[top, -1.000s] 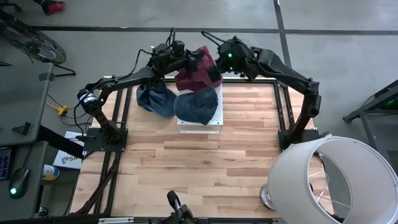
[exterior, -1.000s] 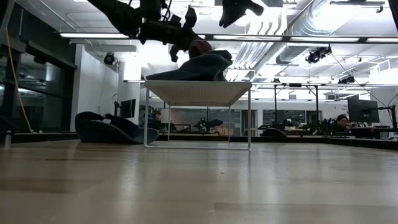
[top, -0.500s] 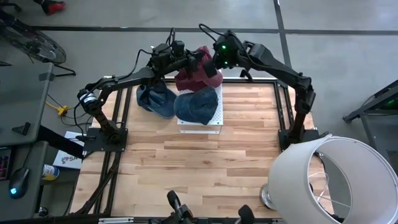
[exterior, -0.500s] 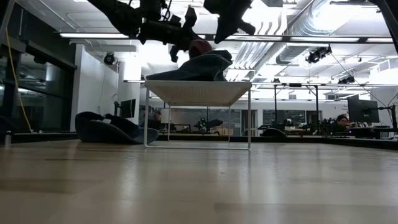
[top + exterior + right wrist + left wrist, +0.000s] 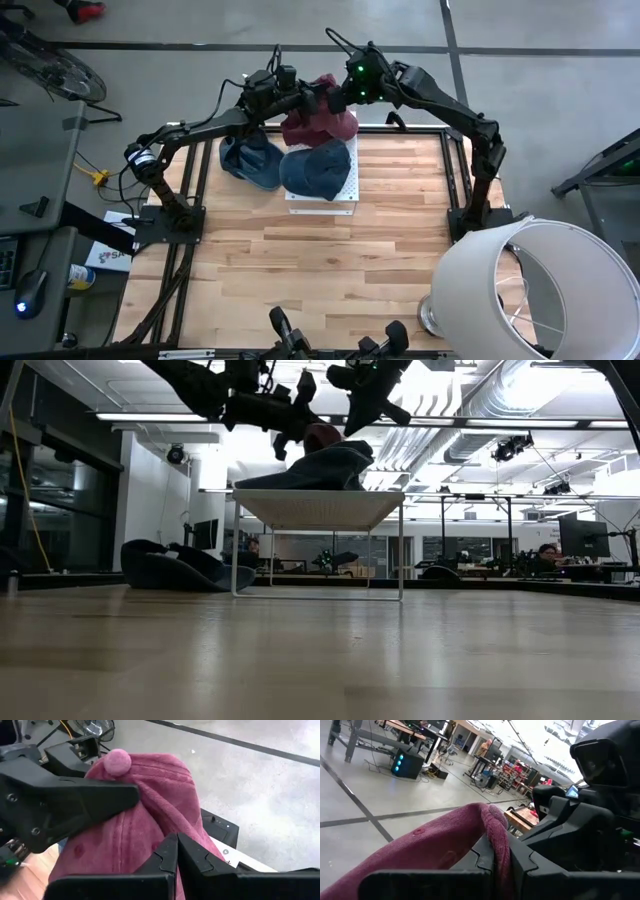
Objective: Pick & Place hat
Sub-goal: Stack the red cap on top of the other red cap on the shelf
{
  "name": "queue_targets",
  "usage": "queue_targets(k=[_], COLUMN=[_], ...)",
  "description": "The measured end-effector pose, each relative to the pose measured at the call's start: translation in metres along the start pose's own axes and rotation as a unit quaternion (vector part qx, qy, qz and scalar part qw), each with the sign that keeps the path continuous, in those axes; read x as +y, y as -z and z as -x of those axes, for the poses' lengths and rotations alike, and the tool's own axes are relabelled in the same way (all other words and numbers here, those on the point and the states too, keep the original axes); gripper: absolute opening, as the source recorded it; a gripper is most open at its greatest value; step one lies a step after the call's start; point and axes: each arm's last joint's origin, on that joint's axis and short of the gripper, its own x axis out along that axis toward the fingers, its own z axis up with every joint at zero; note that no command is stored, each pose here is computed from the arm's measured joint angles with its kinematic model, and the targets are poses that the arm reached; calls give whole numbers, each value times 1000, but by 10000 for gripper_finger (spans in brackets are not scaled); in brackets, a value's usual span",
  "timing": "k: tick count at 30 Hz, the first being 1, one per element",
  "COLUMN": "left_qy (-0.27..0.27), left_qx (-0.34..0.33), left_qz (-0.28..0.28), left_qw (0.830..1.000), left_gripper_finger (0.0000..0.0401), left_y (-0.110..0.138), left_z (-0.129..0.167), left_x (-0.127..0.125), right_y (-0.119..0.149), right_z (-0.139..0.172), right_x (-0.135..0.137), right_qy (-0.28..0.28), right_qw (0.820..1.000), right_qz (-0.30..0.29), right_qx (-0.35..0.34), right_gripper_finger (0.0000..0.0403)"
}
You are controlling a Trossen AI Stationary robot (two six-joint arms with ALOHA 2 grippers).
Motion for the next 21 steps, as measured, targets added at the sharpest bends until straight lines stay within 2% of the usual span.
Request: queue_targets(k=[5,11,17,21], left_qy=[0,0,0,0], left_qx=[0,0,0,0], left_qz=[0,1,1,1], left_qw=[1000,1000,1000,1000], left_gripper_finger=[15,15,15,15], left_y=[0,0,0,0], left_z=[0,0,0,0], left_x=[0,0,0,0], right_y=[-3,-11,-18,-16], right_z=[-9,-26,-50,-72], right_x=[-8,-32,-54,-67], right_qy=[16,45,2,16], right_qw=[1000,997,991,985], right_qz=[-13,-67,-131,-169], right_qx=[-3,-5,17,36], right_gripper_finger=[0,0,0,0])
